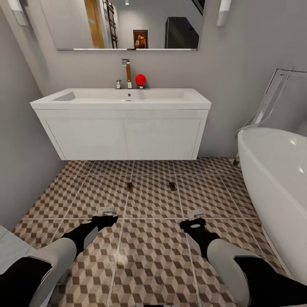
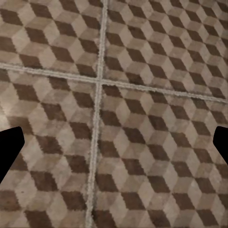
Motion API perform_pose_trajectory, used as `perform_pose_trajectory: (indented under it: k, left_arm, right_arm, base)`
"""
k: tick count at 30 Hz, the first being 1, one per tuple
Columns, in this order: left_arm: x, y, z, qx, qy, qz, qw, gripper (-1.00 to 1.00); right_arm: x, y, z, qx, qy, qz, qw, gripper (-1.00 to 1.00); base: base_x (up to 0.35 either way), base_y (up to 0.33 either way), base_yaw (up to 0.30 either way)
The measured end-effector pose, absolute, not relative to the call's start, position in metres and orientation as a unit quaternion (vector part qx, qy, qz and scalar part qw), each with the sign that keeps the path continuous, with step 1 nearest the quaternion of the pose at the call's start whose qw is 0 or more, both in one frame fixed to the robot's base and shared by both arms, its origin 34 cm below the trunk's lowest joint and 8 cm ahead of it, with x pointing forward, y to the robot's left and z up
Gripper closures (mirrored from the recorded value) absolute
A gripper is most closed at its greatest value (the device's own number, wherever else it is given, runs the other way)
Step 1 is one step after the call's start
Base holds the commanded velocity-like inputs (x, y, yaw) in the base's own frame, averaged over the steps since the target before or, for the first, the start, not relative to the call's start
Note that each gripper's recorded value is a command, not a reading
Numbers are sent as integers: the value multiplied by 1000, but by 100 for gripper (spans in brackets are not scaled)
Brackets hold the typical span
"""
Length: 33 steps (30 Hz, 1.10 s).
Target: Take the four mousetraps from the cabinet in the bathroom and place them on the bathroom floor. Make sure all four end up on the same floor surface, and ensure that at least two of them are either under or directly next to the same bathroom sink.
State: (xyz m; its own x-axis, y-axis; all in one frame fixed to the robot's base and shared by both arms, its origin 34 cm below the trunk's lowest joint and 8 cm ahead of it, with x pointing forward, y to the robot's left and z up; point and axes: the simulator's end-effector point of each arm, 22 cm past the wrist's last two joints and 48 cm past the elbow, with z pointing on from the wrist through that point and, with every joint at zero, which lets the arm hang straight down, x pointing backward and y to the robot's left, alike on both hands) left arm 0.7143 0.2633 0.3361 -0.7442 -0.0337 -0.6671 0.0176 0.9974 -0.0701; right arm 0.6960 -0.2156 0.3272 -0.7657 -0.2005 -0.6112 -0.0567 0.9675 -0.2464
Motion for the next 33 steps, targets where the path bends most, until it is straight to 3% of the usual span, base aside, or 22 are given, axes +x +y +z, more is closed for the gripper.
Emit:
perform_pose_trajectory:
  k: [33]
  left_arm:
    - [725, 260, 380, -2, 933, -38, 357, -100]
  right_arm:
    - [707, -216, 371, -69, 933, -108, 335, -100]
  base:
    - [0, 0, 0]
